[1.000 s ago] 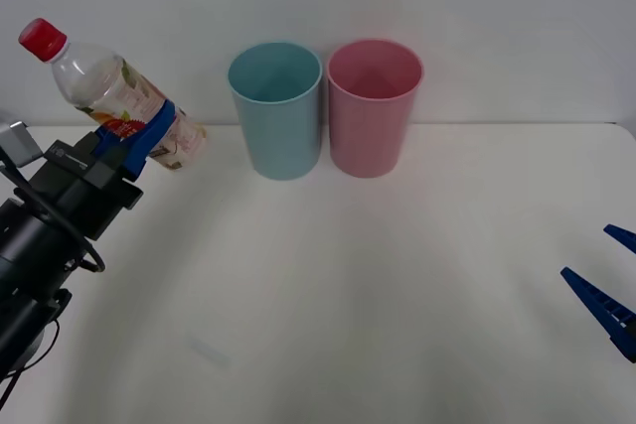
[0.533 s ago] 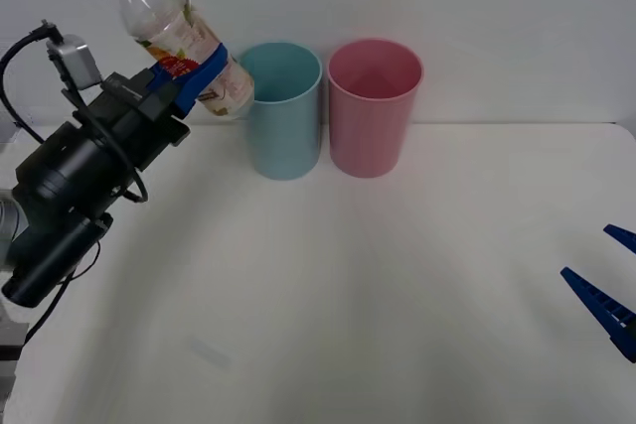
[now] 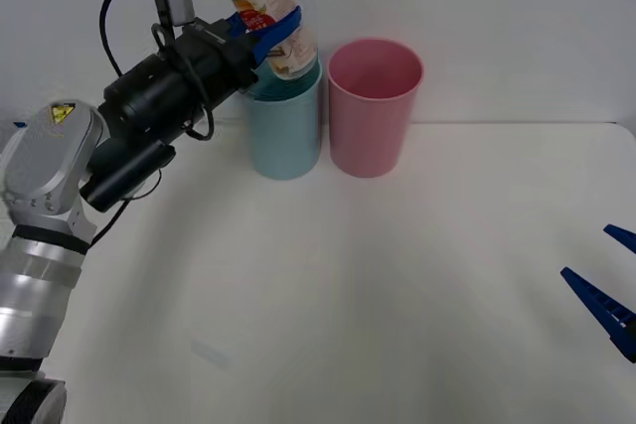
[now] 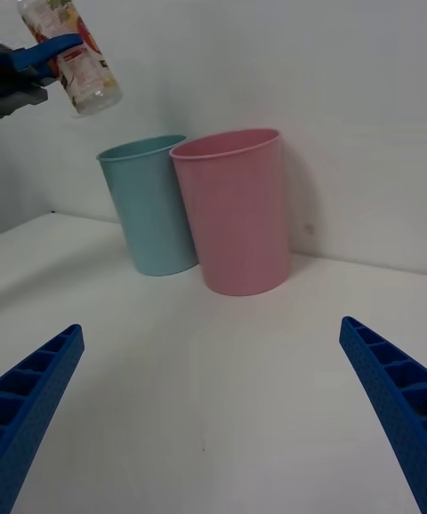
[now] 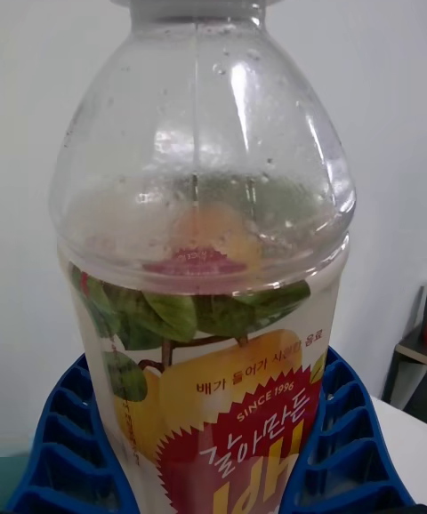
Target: Grasp the object on the table and drop it into the matching bin: aluminum can to the light blue bin, PET bottle to the pink bin.
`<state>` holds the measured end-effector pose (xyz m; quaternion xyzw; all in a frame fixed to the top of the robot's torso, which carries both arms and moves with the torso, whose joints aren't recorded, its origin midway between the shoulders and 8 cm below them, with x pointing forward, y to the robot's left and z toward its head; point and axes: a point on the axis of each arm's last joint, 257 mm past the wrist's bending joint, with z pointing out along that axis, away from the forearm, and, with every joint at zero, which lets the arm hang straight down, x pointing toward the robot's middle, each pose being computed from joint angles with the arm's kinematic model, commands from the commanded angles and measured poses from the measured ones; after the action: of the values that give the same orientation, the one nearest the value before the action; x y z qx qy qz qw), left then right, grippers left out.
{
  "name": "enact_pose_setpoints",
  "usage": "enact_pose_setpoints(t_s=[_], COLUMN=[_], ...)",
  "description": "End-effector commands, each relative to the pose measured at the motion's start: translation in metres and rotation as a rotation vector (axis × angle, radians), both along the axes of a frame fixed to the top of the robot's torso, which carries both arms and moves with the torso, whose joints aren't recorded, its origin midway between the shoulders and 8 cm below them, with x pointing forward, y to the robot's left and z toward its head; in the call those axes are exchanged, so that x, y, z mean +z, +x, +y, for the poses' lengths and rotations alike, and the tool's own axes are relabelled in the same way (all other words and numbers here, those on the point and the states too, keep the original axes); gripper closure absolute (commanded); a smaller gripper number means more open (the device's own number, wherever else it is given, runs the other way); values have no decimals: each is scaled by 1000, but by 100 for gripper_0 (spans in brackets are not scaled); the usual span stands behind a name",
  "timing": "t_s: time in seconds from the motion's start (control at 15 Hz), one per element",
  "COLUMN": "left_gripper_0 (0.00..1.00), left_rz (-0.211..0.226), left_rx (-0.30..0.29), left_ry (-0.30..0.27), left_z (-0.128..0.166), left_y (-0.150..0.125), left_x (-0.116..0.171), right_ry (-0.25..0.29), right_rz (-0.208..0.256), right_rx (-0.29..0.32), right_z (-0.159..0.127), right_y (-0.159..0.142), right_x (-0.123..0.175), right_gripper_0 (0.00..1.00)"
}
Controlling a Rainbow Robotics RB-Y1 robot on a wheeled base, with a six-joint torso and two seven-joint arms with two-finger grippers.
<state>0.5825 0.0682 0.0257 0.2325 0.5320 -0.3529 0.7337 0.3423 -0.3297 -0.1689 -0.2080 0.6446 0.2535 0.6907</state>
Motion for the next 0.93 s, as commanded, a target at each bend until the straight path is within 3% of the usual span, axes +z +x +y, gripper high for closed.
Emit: enact_pose_setpoints(t_s=[0.07, 0.33, 0.6, 0.93], left_gripper_0=[99, 99, 99, 99], left_rz=[-13, -11, -18, -20], left_rx=[11, 55, 153, 195], left_ry=[31, 70, 128, 149], left_z=[-26, -68, -109, -145], left_y=[24, 53, 83, 80], left_x=[7, 13, 18, 13], right_ry=[0, 0, 0, 0], right_rz=[0, 0, 0, 0], right_rx=[0, 0, 0, 0], right_z=[0, 0, 0, 0], right_y=[0, 0, 0, 0], right_x=[0, 0, 0, 0], right_gripper_0=[0, 0, 0, 0])
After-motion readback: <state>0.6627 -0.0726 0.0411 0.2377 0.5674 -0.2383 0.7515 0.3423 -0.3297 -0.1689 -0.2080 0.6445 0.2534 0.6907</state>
